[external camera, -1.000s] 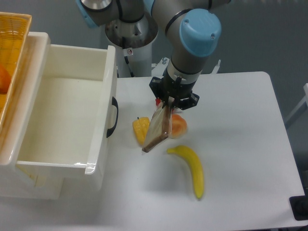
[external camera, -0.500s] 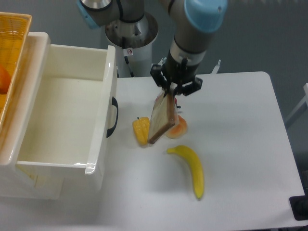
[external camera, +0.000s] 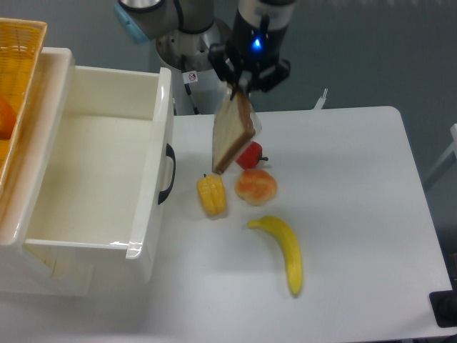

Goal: Place the toast in the upper white drawer
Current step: 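Carry the held toast over the open white drawer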

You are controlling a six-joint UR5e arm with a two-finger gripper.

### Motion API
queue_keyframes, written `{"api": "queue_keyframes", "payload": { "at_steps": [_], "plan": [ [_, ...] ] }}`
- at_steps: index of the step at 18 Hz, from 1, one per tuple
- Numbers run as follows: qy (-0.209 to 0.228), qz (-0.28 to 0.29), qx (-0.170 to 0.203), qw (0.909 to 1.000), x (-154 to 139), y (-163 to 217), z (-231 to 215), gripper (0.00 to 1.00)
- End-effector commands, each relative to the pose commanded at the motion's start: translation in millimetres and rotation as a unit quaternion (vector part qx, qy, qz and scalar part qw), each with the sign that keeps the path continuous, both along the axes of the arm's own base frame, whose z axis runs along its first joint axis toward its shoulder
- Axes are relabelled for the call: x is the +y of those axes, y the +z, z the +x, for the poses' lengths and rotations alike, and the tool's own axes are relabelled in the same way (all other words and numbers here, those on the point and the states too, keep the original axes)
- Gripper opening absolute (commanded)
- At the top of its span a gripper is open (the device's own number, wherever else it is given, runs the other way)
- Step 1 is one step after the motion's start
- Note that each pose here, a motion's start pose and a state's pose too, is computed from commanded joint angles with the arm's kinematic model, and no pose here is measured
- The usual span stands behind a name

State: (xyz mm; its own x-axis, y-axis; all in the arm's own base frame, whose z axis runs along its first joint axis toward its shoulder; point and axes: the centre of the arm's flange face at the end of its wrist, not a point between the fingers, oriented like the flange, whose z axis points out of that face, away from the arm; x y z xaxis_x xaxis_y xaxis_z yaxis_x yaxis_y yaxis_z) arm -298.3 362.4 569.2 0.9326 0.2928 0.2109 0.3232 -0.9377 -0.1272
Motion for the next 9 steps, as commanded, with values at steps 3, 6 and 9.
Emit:
{"api": "queue_keyframes", "payload": {
  "at_steps": [3, 6, 9],
  "plan": [
    [0.003, 0.021, -0.018, 0.9996, 1.8, 8.8, 18.7, 0.25],
    [0.004, 0.042, -0.029, 0.9987, 10.6, 15.3, 34.3, 0.25],
    [0.005, 0.043, -0.034, 0.9985, 21.2, 17.4, 47.9, 0.25]
  ]
}}
